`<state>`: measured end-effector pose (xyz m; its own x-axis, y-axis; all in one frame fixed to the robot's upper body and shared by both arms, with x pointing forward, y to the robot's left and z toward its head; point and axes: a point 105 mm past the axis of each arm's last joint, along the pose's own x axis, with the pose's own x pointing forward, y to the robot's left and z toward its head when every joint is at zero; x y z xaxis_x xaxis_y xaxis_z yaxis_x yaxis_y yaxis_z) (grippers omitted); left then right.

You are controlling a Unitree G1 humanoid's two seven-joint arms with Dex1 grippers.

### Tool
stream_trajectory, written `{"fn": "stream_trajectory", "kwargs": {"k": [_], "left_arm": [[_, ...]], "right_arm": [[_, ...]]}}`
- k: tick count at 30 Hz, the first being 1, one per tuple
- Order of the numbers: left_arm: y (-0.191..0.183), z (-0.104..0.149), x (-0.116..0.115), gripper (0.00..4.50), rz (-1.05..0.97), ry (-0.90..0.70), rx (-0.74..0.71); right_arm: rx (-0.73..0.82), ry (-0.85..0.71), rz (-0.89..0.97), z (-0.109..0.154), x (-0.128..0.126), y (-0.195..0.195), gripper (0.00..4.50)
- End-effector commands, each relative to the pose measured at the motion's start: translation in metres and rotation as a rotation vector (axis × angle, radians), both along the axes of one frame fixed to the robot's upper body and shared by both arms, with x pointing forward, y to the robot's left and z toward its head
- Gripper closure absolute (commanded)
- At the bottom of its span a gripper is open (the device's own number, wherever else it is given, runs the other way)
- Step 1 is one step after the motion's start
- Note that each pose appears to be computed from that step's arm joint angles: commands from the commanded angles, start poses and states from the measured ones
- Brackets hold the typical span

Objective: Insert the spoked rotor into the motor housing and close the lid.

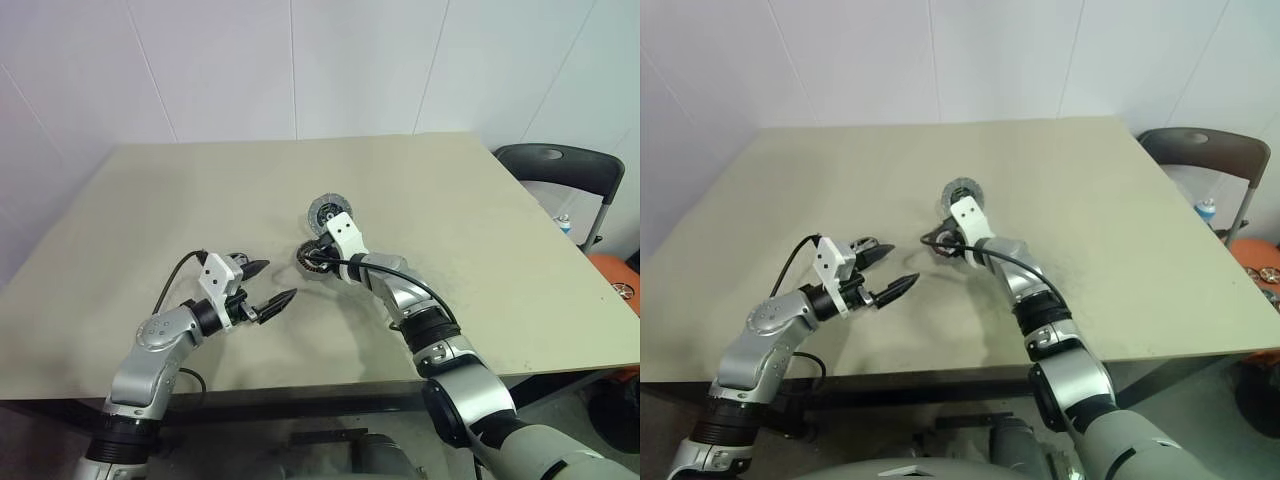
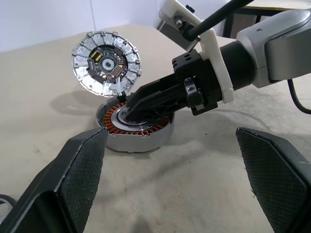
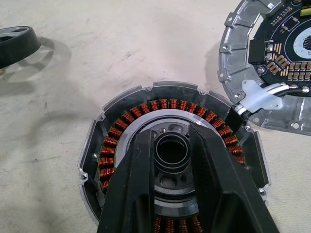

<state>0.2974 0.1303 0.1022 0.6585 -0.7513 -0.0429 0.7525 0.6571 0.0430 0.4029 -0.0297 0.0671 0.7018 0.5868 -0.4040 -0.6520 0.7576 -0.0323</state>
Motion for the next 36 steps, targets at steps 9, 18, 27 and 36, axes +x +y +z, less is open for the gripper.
{"fn": "stream_trajectory", "kwargs": {"k": [9, 18, 27, 36], "left_arm": [[-0.002, 0.016, -0.002, 0.0, -0.013, -0.059, 0.007], [-0.003, 0.017, -0.002, 0.0, -0.014, -0.056, 0.007], [-0.004, 0.015, -0.002, 0.0, -0.017, -0.049, 0.009], [-0.003, 0.014, -0.002, 0.0, -0.017, -0.051, 0.01]], "right_arm": [[0.021, -0.02, 0.014, 0.006, 0.0, 0.007, 3.84], [0.078, -0.018, -0.015, 0.011, 0.002, 0.005, 1.57], [0.104, -0.051, -0.023, 0.017, 0.005, 0.007, 1.94], [-0.002, -0.055, -0.027, 0.003, 0.004, 0.0, 4.47]]}}
